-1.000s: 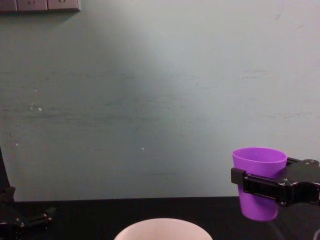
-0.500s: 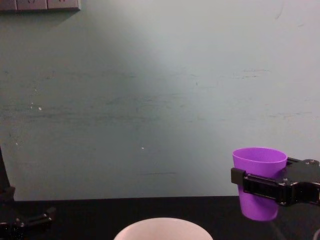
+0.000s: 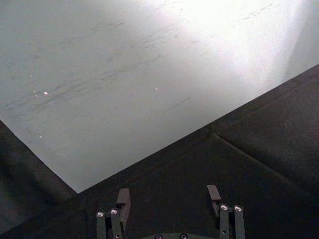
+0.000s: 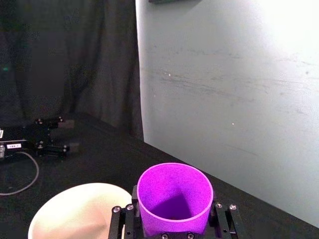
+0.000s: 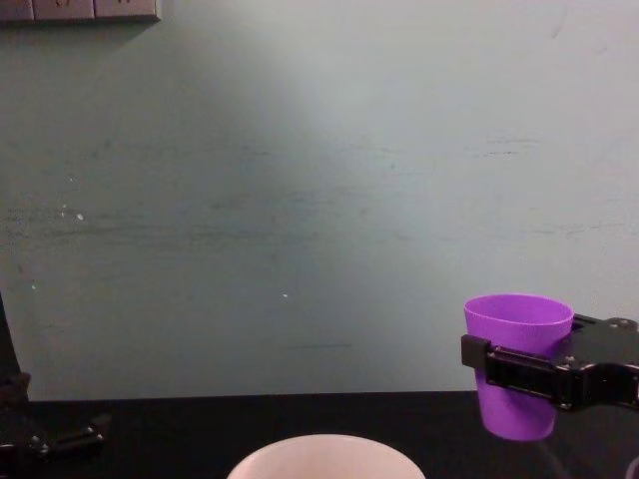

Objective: Pick up the cup and pour the mung beans from the cup into the bowl.

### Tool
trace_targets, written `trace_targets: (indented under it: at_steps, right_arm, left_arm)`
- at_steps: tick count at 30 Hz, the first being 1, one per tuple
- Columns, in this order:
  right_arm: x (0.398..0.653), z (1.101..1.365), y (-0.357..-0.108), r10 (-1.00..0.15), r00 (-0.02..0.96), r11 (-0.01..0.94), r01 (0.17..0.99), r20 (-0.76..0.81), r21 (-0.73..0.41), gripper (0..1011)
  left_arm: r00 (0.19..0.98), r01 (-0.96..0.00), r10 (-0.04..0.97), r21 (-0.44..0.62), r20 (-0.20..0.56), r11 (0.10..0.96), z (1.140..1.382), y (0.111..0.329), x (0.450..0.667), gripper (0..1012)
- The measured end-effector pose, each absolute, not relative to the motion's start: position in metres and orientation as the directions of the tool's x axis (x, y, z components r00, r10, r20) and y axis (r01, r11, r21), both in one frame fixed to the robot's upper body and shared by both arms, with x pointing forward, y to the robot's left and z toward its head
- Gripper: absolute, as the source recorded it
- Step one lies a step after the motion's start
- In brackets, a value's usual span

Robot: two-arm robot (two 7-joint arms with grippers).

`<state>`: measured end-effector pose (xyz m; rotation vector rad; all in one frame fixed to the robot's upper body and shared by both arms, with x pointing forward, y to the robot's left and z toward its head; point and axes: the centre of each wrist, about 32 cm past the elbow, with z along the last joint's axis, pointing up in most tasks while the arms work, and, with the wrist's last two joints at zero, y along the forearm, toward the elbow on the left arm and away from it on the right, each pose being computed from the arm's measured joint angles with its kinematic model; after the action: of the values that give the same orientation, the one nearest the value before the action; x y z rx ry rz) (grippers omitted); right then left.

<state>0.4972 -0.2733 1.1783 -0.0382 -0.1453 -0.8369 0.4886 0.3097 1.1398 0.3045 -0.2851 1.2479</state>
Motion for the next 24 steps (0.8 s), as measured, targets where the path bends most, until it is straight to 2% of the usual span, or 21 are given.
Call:
trace_targets:
  at_steps: [20,24]
  right_arm:
    - [0.4972,1.1784,-0.2732,-0.737,0.661,0.67,0.742,0.145,0.023,732]
    - [0.4979,1.1827,-0.2709,-0.723,0.663,0.677,0.736,0.194,0.005,732]
  left_arm:
    - [0.292,-0.955,0.88,0.07,0.374,0.287,1.1398,0.3097,0.4886,1000]
    - [0.292,-0.955,0.88,0.07,0.374,0.287,1.1398,0.3097,0.4886,1000]
